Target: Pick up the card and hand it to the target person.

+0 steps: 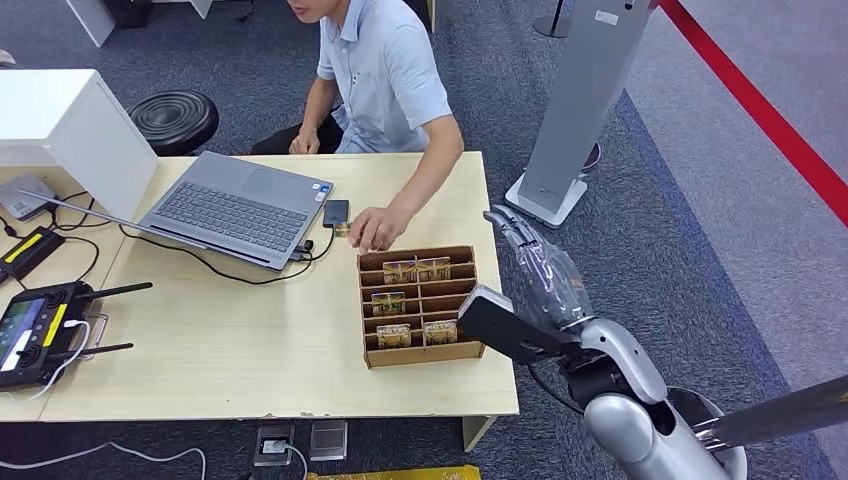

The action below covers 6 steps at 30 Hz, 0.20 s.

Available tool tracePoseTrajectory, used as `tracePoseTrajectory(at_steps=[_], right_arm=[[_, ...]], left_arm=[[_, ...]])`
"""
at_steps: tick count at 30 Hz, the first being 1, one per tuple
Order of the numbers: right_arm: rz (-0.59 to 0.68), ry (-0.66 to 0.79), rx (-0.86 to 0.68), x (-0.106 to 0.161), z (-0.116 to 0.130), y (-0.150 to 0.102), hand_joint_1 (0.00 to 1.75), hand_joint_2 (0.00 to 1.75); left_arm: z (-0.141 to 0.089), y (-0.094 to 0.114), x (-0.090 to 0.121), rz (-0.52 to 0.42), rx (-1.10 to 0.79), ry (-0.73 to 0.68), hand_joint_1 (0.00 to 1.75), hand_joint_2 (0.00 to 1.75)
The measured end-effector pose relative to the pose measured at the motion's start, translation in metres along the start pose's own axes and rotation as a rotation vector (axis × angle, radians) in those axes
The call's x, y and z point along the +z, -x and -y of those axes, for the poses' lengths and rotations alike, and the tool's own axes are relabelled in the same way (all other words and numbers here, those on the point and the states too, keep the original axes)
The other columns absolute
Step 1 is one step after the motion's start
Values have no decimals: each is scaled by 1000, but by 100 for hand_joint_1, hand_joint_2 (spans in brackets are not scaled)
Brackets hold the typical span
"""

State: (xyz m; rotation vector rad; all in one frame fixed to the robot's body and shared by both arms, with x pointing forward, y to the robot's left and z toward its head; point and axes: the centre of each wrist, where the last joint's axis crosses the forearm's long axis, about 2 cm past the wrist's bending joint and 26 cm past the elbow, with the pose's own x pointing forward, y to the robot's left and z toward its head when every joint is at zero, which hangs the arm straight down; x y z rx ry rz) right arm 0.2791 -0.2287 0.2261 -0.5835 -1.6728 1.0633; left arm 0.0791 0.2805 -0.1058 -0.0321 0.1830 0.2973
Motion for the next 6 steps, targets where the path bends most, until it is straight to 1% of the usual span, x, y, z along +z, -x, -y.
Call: tracePoseTrajectory(at_steps=[3,6], right_arm=[[41,-9,18,6,-3,1,0,175],[55,-20,23,10,-7,2,0,175]], left_arm=[[0,0,0,0,-2,9,0,0],[0,0,0,1,-1,15,0,0]])
